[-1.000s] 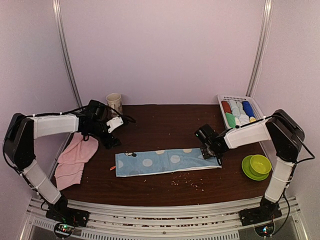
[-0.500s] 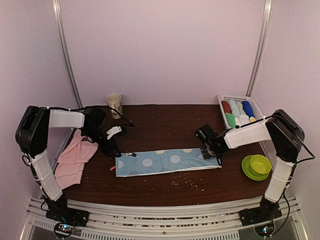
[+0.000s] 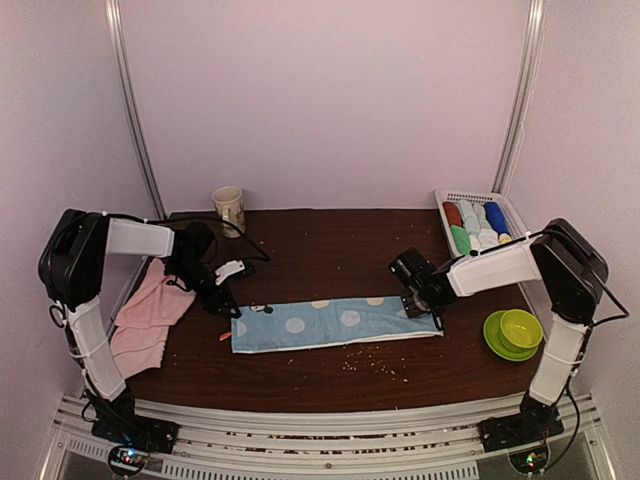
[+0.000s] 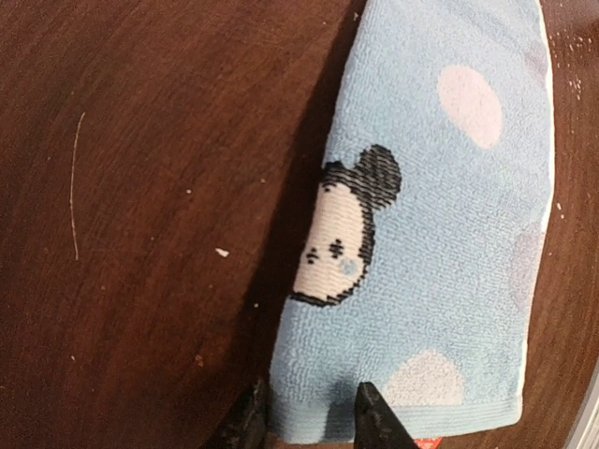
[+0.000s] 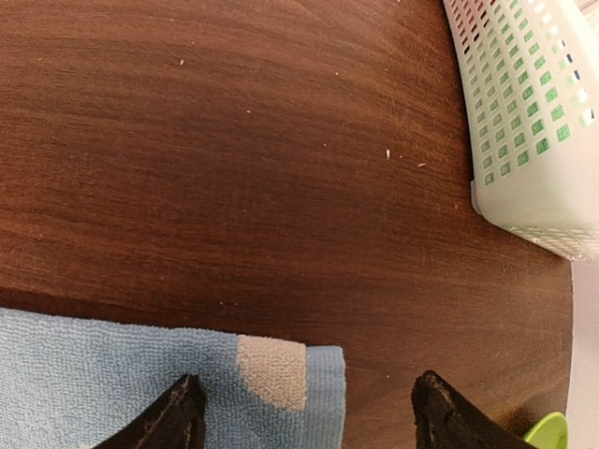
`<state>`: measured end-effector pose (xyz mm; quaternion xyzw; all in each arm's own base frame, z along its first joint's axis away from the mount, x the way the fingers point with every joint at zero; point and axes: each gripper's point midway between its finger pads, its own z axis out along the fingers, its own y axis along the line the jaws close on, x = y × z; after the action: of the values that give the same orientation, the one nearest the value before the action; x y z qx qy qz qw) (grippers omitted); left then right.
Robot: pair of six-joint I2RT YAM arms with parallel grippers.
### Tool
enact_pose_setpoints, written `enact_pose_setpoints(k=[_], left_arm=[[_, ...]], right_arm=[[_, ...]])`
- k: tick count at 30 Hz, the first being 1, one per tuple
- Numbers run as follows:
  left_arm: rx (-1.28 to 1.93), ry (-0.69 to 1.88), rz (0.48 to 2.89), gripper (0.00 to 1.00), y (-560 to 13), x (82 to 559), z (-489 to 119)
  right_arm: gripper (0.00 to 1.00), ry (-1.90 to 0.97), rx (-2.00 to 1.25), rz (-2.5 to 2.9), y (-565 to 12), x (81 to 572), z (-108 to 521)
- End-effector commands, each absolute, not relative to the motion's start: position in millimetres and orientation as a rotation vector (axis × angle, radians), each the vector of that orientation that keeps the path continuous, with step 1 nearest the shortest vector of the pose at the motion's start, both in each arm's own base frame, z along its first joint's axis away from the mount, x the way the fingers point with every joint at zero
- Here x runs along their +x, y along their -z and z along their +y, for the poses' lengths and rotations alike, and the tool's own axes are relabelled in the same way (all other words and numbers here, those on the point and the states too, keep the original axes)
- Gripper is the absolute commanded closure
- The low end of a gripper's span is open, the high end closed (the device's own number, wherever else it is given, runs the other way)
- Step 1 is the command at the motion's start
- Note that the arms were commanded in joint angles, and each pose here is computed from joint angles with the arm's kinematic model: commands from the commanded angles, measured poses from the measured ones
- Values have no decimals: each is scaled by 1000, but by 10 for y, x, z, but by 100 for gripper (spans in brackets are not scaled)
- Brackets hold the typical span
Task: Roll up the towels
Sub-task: Smooth out the towel at the center of the board.
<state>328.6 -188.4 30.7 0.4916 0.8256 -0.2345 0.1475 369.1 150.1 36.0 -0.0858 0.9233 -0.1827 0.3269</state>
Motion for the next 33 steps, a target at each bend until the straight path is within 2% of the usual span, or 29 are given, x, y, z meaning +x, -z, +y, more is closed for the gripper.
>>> enact_pose_setpoints(k=[1, 4, 7, 16, 18, 20, 22, 24, 25, 28, 33], left_arm=[[1397, 645, 2410, 74, -264, 3369, -1830], [1382, 605, 2435, 91, -234, 3428, -1793], [1366, 562, 2456, 100, -212, 3493, -1753], [1370, 456, 2491, 100, -170, 3603, -1658], [1378, 433, 2500, 90, -149, 3609, -1631], [1382, 405, 2504, 73, -147, 3621, -1599], [1381, 373, 2500, 60, -180, 3645, -1570], [1372, 344, 2483, 41, -266, 3686, -1555], [1361, 331, 2470, 35, -330, 3716, -1547], [1325, 278, 2417, 22, -551, 3803, -1536], [1276, 247, 2311, 3, -889, 3793, -1552]], right_arm=[[23, 570, -287, 2485, -168, 3565, 1381], [23, 596, -294, 2487, -148, 3554, 1358], [23, 620, -296, 2485, -139, 3553, 1334], [23, 688, -311, 2476, -126, 3540, 1267], [23, 697, -312, 2475, -121, 3544, 1259], [23, 704, -310, 2473, -124, 3546, 1252], [22, 697, -303, 2473, -143, 3543, 1255], [19, 658, -292, 2476, -195, 3533, 1281], [18, 627, -281, 2476, -234, 3525, 1300], [10, 478, -238, 2470, -414, 3514, 1401], [9, 181, -144, 2471, -687, 3454, 1521]])
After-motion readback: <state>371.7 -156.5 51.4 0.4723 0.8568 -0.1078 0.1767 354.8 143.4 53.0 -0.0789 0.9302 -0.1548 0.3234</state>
